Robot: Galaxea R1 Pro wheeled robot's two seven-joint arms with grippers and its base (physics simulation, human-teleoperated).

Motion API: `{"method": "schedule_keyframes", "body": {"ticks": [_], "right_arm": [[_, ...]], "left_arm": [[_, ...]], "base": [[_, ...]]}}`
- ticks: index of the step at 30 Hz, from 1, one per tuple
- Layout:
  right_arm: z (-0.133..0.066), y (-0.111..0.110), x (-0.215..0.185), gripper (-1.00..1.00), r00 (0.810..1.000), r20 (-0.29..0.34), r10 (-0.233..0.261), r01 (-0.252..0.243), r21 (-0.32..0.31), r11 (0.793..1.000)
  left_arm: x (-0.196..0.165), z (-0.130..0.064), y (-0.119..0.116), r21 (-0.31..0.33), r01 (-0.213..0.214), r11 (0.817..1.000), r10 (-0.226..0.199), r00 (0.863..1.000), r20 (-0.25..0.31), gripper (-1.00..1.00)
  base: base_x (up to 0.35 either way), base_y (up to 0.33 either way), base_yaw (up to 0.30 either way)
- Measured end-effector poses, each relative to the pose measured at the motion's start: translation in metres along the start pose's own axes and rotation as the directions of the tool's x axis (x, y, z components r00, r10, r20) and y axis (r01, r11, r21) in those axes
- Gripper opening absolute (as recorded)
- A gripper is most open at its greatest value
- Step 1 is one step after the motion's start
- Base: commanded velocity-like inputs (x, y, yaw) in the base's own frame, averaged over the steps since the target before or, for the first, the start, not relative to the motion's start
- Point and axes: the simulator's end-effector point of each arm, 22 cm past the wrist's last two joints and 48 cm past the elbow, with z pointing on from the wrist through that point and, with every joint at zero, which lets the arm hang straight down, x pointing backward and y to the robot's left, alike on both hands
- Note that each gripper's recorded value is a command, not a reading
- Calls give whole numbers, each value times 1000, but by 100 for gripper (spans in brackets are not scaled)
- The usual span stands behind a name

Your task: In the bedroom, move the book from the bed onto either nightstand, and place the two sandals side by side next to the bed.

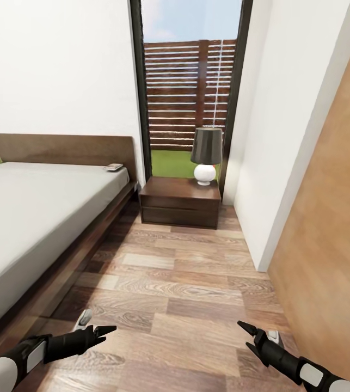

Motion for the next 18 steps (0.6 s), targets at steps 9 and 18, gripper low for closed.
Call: {"method": "schedule_keyframes", "body": {"ticks": [9, 18], "right_arm": [[0, 0, 0, 100, 1000, 0, -1, 1, 0, 1000], [0, 0, 0, 100, 1000, 1, 0, 0, 0, 1000]], "left_arm": [[0, 0, 0, 1, 0, 1000, 0, 1000, 1, 100], [0, 0, 0, 1, 1, 1000, -1, 1000, 1, 100]], "base": [[128, 0, 0], [128, 0, 0]]}}
